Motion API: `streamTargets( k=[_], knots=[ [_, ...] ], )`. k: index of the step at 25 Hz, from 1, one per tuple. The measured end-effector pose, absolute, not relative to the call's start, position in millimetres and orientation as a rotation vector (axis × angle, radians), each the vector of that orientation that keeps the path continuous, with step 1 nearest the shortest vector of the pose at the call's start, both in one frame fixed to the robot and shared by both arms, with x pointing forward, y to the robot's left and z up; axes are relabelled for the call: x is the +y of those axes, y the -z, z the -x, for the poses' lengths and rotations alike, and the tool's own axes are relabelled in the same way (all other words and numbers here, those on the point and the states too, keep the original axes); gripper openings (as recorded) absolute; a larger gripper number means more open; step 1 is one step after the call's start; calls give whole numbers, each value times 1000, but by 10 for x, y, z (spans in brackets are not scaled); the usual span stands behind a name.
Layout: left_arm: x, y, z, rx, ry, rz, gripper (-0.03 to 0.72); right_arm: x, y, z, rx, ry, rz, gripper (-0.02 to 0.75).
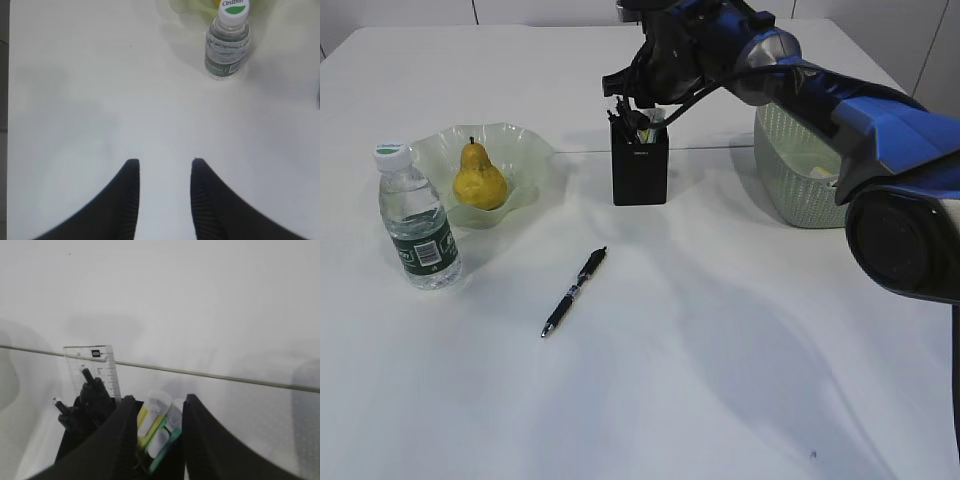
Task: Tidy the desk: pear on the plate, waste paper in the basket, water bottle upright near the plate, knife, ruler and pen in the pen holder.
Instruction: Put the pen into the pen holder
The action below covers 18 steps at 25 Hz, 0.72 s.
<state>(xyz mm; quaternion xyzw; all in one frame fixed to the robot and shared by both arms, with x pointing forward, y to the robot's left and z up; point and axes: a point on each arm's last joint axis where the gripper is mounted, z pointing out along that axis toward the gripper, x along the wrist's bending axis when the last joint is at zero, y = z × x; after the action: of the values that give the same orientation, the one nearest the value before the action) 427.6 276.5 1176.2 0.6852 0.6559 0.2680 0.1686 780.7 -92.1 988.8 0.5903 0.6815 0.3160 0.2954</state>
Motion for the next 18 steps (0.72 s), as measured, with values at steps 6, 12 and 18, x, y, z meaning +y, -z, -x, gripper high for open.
streamTargets(
  k=[6, 12, 18],
  knots=[
    [2766, -11761, -4276, 1866, -761, -1949, 240, -961, -9942, -7760, 1809, -780, -1647, 291],
    [2766, -11760, -4275, 1867, -761, -1950, 242, -1016, -10154, -7674, 1789, -732, -1716, 294],
    [2720, -11771, -4301, 1817, -772, -1954, 253, -1144, -10728, -7483, 1734, -769, -1778, 295]
  ],
)
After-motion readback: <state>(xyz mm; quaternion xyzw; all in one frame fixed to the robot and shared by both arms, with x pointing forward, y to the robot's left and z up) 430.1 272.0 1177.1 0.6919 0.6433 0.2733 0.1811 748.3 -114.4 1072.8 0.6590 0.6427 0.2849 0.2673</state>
